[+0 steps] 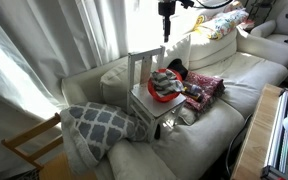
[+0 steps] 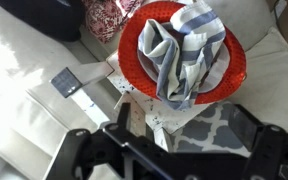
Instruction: Flip the orange hat on the chair seat upside down, pick up a towel on the pillow and place it in the orange hat
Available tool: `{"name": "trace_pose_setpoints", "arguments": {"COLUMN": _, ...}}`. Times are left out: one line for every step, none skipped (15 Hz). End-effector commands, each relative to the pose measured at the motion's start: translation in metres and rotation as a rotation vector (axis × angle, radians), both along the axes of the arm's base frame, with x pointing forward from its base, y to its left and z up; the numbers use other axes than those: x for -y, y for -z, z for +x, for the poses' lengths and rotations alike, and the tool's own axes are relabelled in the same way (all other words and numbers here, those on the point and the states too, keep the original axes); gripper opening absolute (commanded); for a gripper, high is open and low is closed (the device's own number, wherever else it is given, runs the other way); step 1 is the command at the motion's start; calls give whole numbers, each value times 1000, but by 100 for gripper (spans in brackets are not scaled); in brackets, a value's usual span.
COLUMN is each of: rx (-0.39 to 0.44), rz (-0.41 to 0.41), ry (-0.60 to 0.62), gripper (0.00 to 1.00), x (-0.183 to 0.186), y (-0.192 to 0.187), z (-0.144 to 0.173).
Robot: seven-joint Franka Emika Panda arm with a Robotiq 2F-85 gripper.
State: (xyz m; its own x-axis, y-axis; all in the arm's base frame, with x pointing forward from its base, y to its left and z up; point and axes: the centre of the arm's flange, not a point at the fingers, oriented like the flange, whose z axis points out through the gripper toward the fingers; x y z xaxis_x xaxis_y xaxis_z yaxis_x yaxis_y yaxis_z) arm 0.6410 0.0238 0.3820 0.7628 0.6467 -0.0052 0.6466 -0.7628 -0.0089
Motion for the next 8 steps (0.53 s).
{"name": "trace_pose_setpoints", "arguments": {"rx": 88, "rz": 26, "ry": 42, "gripper": 100, "x": 23, "y": -40, "z": -51}}
{"name": "trace_pose_setpoints", "arguments": {"rx": 107, "rz": 29, "ry": 59, "gripper": 100, "x": 28, "y": -50, "z": -60}}
{"name": "trace_pose_setpoints", "arguments": {"rx": 121, "rz": 35, "ry": 73, "gripper": 100, "x": 32, "y": -59, "z": -68}}
{"name": "trace_pose_setpoints", "arguments": {"rx": 131, "rz": 41, "ry": 84, "gripper": 100, "x": 34, "y": -66, "z": -76}}
{"name": "trace_pose_setpoints", "arguments": {"rx": 143, "rz": 51, "ry": 92, "gripper": 100, "x": 37, "y": -72, "z": -85}}
{"name": "trace_pose_setpoints", "arguments": {"rx": 150, "rz": 61, "ry": 103, "gripper": 100, "x": 38, "y": -78, "z": -91}}
{"name": "trace_pose_setpoints", "arguments": {"rx": 153, "rz": 75, "ry": 108, "gripper": 100, "x": 40, "y": -82, "z": -100}}
{"name": "trace_pose_setpoints", "arguments": {"rx": 151, "rz": 85, "ry": 113, "gripper": 100, "x": 41, "y": -85, "z": -106}}
